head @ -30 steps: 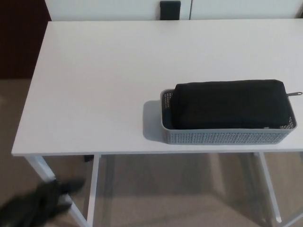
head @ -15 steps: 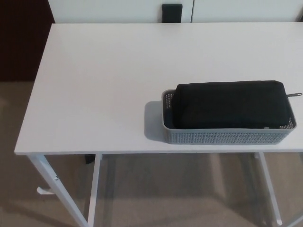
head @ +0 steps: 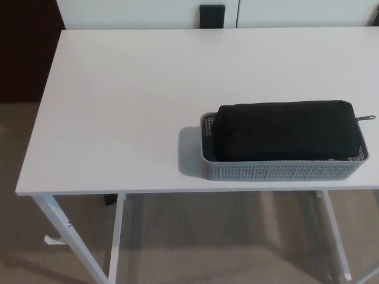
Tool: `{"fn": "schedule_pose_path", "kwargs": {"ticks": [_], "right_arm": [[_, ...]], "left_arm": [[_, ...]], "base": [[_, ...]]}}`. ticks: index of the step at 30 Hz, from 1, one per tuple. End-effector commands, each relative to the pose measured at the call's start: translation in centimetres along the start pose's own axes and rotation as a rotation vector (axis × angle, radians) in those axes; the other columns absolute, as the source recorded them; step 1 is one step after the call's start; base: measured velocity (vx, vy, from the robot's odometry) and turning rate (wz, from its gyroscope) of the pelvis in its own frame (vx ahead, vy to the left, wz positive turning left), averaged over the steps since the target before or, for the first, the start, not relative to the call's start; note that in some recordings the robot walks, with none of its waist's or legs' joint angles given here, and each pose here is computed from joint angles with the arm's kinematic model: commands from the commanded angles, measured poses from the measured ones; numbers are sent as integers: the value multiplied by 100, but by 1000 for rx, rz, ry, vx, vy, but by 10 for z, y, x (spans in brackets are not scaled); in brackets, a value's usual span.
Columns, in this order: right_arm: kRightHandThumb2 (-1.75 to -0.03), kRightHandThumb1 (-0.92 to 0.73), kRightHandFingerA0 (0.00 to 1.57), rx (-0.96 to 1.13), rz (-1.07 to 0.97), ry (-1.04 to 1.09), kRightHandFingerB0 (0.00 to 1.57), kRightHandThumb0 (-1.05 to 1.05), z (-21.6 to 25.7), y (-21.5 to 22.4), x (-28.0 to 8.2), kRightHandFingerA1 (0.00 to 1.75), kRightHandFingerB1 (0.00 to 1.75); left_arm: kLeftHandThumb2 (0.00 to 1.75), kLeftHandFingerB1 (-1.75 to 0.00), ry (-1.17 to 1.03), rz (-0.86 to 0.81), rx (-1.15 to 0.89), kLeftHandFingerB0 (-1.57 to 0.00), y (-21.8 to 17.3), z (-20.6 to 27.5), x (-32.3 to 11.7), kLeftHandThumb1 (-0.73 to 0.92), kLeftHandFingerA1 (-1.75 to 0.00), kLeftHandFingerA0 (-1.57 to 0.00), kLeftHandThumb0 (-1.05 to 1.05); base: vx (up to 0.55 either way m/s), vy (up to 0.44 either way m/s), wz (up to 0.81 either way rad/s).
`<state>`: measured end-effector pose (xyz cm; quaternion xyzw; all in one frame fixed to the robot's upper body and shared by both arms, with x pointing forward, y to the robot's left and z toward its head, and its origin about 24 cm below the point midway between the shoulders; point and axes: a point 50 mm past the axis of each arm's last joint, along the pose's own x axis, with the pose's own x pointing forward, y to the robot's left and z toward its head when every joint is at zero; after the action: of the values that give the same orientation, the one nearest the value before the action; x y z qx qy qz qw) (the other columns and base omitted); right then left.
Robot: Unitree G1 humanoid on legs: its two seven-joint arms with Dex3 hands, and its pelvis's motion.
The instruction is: The robot walk towards a table in front and pick up a black pencil case on the left hand side and put the pencil case into a small container on the right hand side
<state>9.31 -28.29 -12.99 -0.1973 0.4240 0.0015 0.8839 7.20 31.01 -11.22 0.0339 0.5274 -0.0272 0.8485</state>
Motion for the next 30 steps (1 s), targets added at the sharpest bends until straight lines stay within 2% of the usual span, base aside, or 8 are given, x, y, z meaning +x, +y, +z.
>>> {"fn": "schedule_pose_path", "kwargs": {"ticks": [1,7,12,15,19,20,29,30], "right_arm": [[-95,-53,50,99,-136,-102,27,-77,9,-13,-2,73,55],[-61,-71,41,190,-216,-145,21,-78,10,-17,-5,84,57],[-61,-70,45,212,-258,-158,22,-77,14,-19,-3,85,59],[-61,-70,46,218,-263,-165,24,-75,16,-20,-3,79,53],[-95,-60,47,216,-265,-166,21,-82,16,-20,-2,78,57],[-61,-69,45,219,-265,-168,23,-74,16,-20,-3,81,54],[-61,-69,49,221,-276,-178,24,-77,18,-20,-2,82,56],[-61,-70,49,220,-278,-177,24,-78,18,-21,-2,81,55]], "left_arm": [[80,-10,-141,250,0,-13,33,16,-4,49,-35,-10,-82],[90,-50,-219,232,-68,0,34,21,-5,31,-50,0,-36],[89,-50,-184,270,7,0,35,29,1,31,-51,0,-35],[56,-23,-197,276,16,-10,36,33,2,49,-46,-20,-59],[86,-50,-205,267,5,0,36,33,2,27,-51,-1,-34],[72,-26,-205,264,7,-6,36,32,2,41,-43,-9,-63],[86,-50,-199,260,26,0,36,33,3,26,-50,0,-34],[74,-25,-200,255,26,-6,36,33,3,41,-44,-9,-65]], "base": [[0,0,0],[0,0,0],[0,0,0],[0,0,0],[0,0,0],[0,0,0],[0,0,0],[0,0,0]]}}
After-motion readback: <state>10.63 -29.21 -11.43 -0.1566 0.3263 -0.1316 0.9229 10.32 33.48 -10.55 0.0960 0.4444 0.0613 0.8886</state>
